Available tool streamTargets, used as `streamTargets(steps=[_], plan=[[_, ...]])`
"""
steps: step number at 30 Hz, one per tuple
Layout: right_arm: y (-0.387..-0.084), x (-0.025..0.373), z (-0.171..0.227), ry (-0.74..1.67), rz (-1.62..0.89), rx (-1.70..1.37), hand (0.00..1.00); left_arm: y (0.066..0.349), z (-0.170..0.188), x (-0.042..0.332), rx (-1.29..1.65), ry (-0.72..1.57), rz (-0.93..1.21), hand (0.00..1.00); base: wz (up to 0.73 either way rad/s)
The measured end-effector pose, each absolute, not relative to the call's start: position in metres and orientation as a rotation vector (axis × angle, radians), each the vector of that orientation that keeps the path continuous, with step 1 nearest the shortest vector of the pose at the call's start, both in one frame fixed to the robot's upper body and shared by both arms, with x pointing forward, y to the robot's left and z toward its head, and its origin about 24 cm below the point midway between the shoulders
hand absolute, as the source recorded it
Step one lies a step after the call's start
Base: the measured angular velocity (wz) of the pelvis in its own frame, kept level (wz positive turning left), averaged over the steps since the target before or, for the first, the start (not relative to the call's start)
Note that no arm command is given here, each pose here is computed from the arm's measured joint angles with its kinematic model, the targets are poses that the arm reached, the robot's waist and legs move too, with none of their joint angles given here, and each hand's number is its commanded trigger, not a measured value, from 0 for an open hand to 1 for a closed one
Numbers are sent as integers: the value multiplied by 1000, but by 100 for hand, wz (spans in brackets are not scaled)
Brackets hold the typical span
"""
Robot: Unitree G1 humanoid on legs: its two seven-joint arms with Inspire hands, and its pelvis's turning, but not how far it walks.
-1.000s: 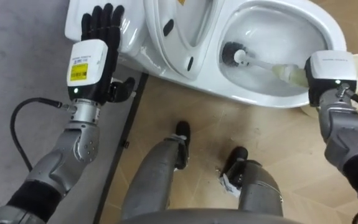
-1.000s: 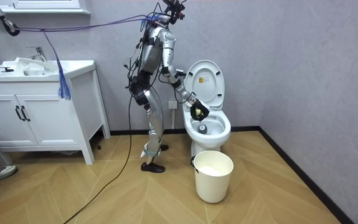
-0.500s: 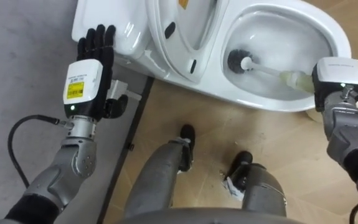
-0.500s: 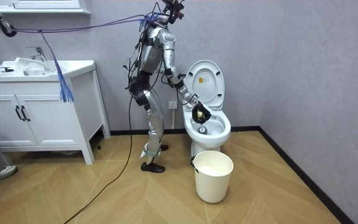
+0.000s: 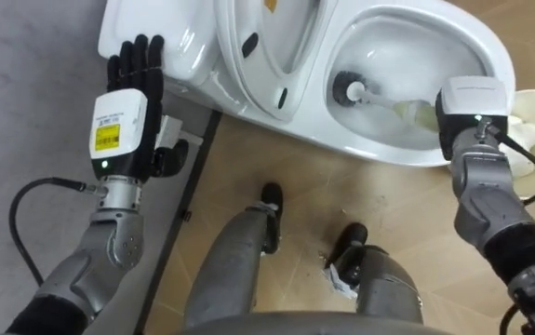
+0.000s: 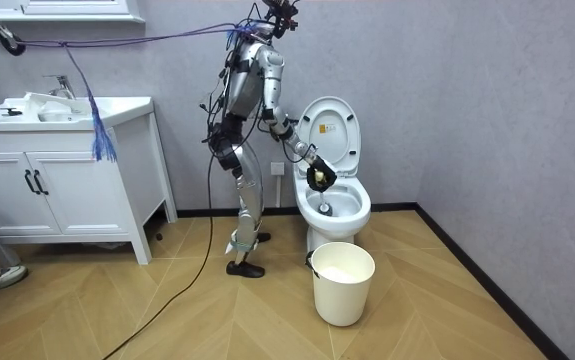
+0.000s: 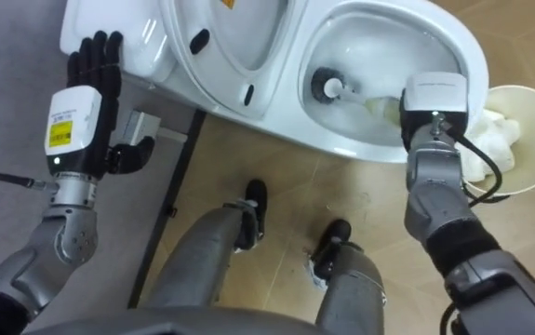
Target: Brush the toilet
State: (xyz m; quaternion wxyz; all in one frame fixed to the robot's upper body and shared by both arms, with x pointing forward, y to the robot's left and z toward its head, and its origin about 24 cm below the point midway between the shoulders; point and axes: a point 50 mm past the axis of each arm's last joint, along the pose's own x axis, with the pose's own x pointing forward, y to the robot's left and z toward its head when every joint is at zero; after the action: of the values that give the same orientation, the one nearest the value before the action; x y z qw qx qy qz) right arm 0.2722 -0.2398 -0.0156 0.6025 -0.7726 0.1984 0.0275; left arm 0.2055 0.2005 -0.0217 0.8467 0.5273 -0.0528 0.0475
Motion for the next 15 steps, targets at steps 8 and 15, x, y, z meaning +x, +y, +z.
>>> streamTargets(steps=[8, 15], plan=[[-292, 276, -20, 568, -118, -1486, 100, 203, -23, 206, 1113, -78, 121, 0, 1], [-304, 283, -7, 499, -255, -1335, 100, 203, -16, 209, 1109, -81, 153, 0, 5]])
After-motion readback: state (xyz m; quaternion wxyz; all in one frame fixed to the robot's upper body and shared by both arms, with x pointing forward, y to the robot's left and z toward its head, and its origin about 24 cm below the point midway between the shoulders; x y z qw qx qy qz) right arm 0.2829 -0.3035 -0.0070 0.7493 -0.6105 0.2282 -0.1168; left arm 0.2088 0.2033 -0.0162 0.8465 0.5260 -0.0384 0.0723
